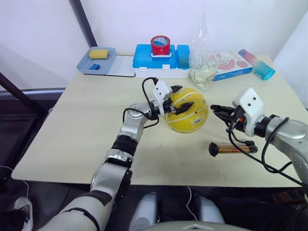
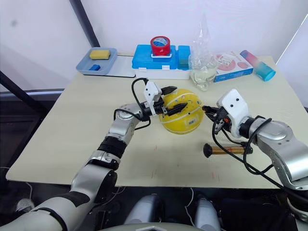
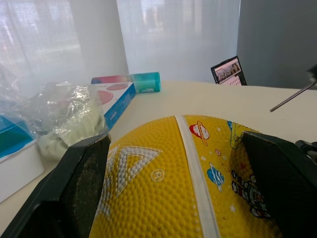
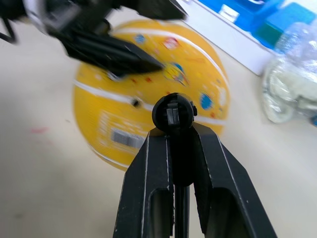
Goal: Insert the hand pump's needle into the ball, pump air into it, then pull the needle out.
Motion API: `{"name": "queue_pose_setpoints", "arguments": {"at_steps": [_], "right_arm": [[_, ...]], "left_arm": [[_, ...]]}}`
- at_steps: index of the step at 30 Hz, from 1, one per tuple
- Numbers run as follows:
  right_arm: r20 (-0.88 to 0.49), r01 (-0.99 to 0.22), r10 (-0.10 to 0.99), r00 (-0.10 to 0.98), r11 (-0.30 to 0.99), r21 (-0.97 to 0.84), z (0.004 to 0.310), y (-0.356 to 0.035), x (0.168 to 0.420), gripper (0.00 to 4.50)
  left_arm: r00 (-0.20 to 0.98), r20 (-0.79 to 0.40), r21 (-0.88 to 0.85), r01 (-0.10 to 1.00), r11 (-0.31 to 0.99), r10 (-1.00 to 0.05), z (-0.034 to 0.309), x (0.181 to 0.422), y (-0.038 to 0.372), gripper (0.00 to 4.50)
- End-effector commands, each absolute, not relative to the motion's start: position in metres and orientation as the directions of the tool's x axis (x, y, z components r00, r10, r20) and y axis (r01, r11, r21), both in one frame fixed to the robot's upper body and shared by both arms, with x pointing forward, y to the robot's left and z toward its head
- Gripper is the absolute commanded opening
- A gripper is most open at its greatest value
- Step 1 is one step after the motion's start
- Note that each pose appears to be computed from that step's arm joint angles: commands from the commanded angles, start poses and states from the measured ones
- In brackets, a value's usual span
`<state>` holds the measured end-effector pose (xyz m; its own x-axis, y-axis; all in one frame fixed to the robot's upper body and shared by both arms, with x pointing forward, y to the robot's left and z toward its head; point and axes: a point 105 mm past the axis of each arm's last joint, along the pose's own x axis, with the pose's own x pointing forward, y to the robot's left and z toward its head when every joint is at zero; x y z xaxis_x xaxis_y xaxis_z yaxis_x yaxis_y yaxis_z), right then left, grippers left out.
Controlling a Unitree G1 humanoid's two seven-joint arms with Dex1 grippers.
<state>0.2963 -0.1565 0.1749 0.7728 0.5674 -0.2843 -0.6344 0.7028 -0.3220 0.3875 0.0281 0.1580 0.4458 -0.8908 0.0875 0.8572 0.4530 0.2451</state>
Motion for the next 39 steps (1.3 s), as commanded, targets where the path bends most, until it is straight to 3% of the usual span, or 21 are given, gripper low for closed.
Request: {"name": "queue_pose_setpoints", "arguments": {"at_steps": [1, 11, 16, 25, 39], "right_arm": [[-0.243, -0.61, 0.561, 0.791, 0.696, -0.38, 0.178, -0.162, 0.296, 0.05], [-0.219, -0.583, 0.545, 0.81, 0.706, -0.402, 0.155, -0.175, 0.297, 0.05], [-0.202, -0.59, 0.562, 0.802, 0.696, -0.409, 0.149, -0.175, 0.298, 0.05], [-0.172, -0.61, 0.6, 0.782, 0.678, -0.411, 0.139, -0.174, 0.298, 0.05], [-0.212, -0.61, 0.595, 0.776, 0.621, -0.491, 0.111, -0.184, 0.307, 0.05]], "left_arm": [[0.433, 0.084, 0.223, 0.87, 0.44, -0.898, 0.153, 0.384, 0.029, 4.5], [0.344, 0.287, 0.248, 0.875, 0.416, -0.894, 0.207, 0.371, 0.04, 4.5], [0.286, 0.293, 0.281, 0.886, 0.368, -0.912, 0.218, 0.36, 0.05, 4.5], [0.139, 0.127, 0.316, 0.933, 0.173, -0.982, 0.207, 0.324, 0.09, 4.5], [0.111, -0.115, 0.215, 0.973, 0.085, -0.987, 0.166, 0.278, 0.156, 4.5]]}}
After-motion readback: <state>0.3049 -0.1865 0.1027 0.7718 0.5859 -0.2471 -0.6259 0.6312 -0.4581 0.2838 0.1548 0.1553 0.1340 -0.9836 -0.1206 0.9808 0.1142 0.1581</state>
